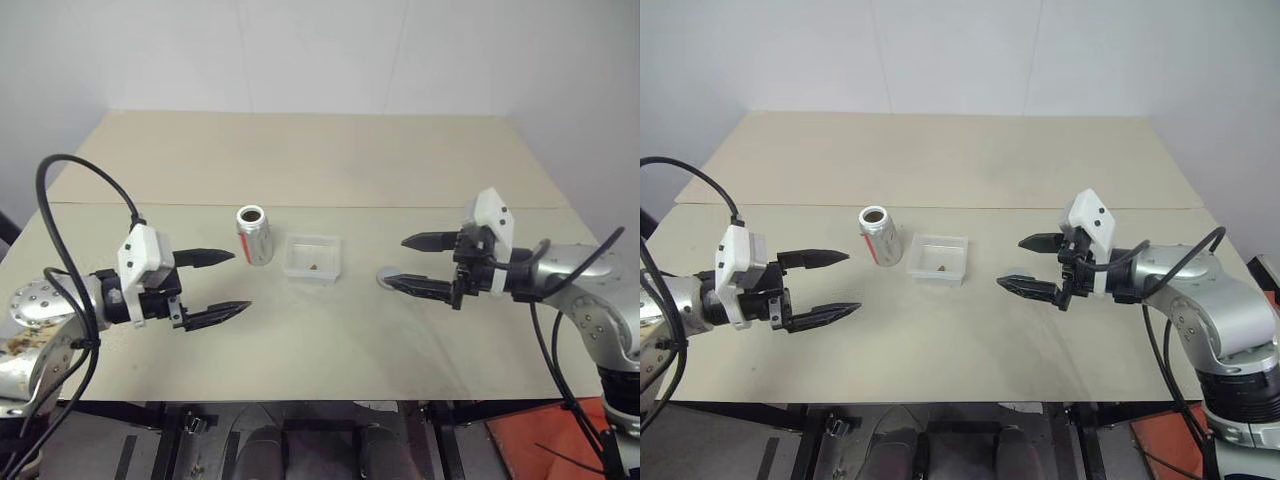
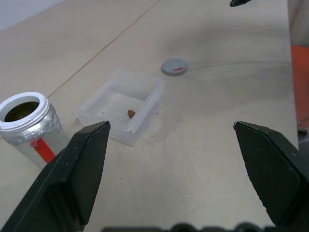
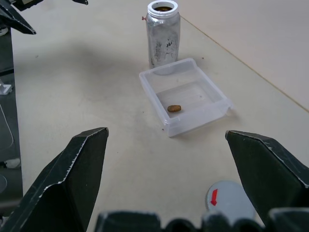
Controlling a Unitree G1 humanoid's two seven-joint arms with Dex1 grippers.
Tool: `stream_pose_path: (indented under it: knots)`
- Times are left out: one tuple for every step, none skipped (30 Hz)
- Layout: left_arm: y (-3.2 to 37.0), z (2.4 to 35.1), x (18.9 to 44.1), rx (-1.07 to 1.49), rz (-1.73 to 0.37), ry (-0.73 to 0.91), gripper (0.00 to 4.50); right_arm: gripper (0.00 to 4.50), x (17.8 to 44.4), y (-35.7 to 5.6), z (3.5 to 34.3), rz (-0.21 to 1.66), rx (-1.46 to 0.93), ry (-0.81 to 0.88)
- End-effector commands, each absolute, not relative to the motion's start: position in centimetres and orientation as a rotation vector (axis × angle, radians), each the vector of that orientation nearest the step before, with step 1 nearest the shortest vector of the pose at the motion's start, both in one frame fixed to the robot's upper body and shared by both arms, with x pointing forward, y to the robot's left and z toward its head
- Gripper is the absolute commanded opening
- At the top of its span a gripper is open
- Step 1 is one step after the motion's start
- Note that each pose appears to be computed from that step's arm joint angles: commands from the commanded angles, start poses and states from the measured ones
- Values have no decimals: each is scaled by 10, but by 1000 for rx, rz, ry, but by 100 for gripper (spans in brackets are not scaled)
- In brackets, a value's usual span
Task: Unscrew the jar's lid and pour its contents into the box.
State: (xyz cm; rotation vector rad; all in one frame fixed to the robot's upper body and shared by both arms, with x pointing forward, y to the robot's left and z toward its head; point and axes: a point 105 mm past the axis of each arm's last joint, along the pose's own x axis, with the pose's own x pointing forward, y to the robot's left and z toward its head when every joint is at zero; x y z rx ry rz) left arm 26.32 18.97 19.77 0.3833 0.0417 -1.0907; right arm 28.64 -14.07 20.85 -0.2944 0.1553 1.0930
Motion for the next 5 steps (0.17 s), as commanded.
stream_pose_path:
  knots:
    - [189,208,267,420,-1084,-16,446,450,280,-144,222,1086,-346,81]
    - [186,208,267,415,-1091,-22,446,450,280,-144,222,1085,-349,81]
    - [185,208,267,412,-1097,-24,446,450,280,-144,221,1085,-351,80]
    - [184,208,267,411,-1104,-27,446,450,280,-144,221,1083,-353,79]
    - [183,208,266,409,-1112,-30,446,450,279,-145,221,1081,-357,79]
